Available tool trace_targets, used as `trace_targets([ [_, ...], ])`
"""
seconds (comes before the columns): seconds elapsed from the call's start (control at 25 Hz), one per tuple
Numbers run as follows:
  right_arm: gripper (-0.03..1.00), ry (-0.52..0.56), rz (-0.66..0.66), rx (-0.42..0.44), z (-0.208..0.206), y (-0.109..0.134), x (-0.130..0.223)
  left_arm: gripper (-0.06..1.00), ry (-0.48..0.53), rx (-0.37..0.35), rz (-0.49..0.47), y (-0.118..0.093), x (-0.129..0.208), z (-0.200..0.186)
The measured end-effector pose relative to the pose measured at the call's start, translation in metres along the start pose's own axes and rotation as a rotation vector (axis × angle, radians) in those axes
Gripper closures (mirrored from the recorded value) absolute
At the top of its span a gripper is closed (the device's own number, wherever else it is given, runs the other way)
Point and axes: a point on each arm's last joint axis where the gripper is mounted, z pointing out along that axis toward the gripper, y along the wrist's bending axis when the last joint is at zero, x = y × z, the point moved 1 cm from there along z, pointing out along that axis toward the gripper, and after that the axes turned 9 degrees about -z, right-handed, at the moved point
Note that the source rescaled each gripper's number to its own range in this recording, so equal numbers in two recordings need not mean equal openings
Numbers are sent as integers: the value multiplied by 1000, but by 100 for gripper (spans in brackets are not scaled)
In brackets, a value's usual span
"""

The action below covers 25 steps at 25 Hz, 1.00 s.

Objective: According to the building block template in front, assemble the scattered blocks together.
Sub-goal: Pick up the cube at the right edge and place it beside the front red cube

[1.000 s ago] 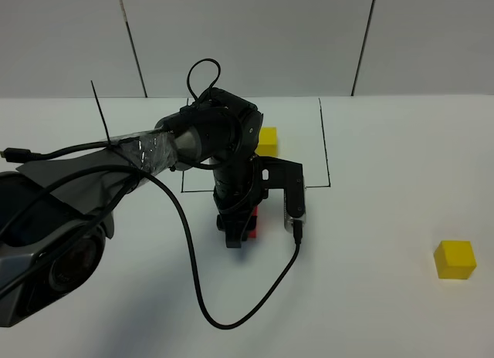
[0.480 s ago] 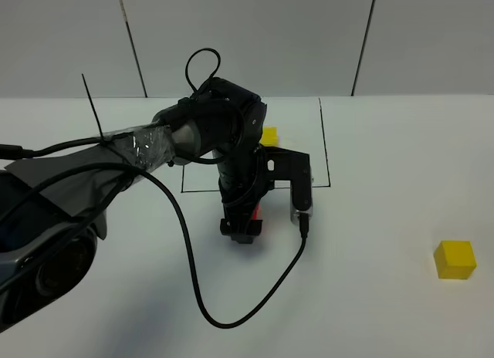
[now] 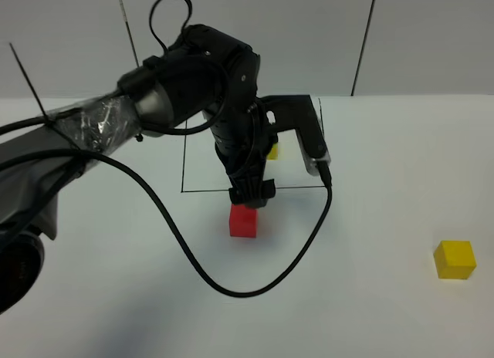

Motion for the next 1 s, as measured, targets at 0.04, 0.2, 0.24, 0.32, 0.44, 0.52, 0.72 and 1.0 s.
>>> trace_targets([
  [0.04, 18, 0, 0, 0, 0, 0, 0, -5, -3, -9, -40, 5, 3, -5],
  [0.2, 18, 0, 0, 0, 0, 0, 0, -4, -9, -44, -255, 37, 27, -16],
  [0.24, 18, 0, 0, 0, 0, 0, 0, -3, -8, -54, -319, 47, 36, -18],
  [0.32, 18, 0, 0, 0, 0, 0, 0, -2, -10, -72, -427, 65, 52, -24],
  [0.44, 18, 0, 0, 0, 0, 0, 0, -1, -7, -98, -573, 89, 80, -36],
  [0.52, 18, 0, 0, 0, 0, 0, 0, -1, -2, -109, -647, 101, 97, -45],
  [0.72, 18, 0, 0, 0, 0, 0, 0, 2, -6, -139, -792, 120, 146, -68],
  [1.0, 18, 0, 0, 0, 0, 0, 0, 4, -114, -267, -945, 117, 213, -114],
])
